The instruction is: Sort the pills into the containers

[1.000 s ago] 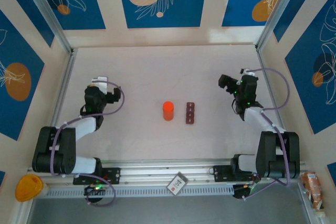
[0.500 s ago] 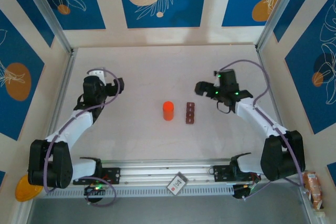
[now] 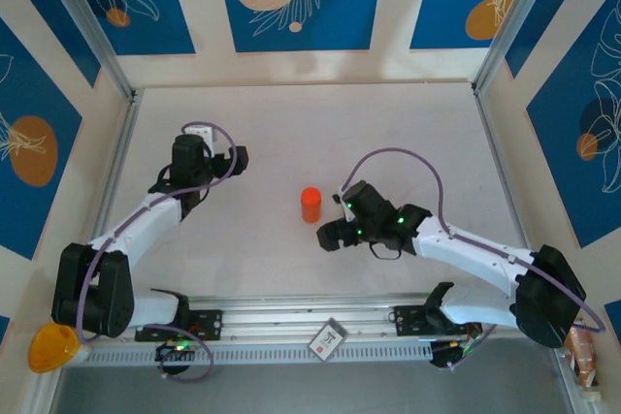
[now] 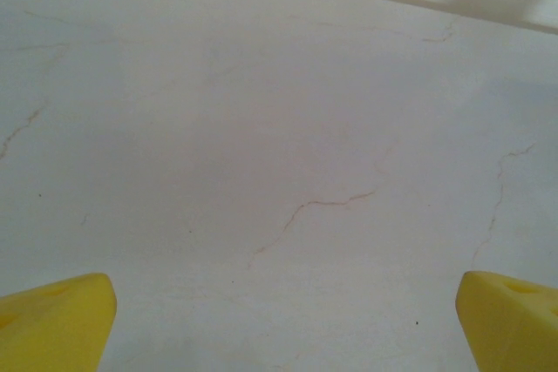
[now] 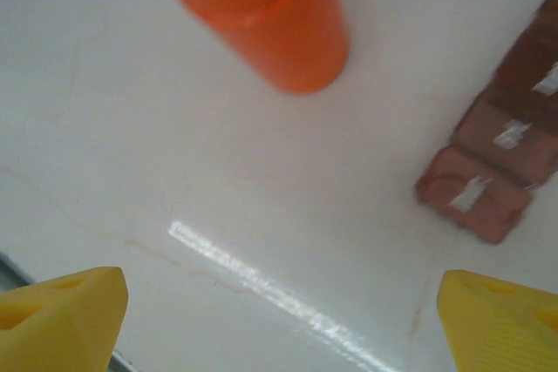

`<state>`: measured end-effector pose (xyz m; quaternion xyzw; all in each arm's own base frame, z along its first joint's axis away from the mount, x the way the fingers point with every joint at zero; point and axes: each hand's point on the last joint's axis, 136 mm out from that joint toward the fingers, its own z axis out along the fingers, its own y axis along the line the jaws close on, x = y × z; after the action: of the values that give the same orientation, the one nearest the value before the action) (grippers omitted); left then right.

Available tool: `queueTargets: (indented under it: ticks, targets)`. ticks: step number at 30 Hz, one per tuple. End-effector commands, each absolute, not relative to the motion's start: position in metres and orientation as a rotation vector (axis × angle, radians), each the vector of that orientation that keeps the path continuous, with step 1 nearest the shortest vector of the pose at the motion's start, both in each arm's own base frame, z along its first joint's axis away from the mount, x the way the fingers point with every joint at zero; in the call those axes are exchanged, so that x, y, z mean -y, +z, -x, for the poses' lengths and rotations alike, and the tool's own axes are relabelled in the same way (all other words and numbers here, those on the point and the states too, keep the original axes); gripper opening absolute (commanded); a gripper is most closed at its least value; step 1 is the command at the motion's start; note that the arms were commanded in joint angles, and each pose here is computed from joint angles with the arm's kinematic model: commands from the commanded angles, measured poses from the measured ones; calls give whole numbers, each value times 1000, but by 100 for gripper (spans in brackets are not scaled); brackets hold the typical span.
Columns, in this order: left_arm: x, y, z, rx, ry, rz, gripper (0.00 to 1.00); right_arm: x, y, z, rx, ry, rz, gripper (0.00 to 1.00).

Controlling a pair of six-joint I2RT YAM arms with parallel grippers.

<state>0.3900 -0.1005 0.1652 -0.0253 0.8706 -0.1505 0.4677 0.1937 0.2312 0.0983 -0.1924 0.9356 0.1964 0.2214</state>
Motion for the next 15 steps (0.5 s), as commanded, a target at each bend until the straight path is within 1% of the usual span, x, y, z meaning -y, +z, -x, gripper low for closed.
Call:
queueTargets:
  ticks: [1,3,7,15]
  targets:
    - [111,174,-392,-2131,-411,63,100,-251,93,-193,-2573,624,475,89]
    - [112,174,-391,-2135,-410,63,100,-263,88,-194,-2579,650,483,85]
    - [111,175,-389,-2133,-402,67,100,-280,77,-200,-2570,630,506,83]
    - [109,177,-385,-2131,-389,70,100,-286,55,-229,-2557,568,446,71]
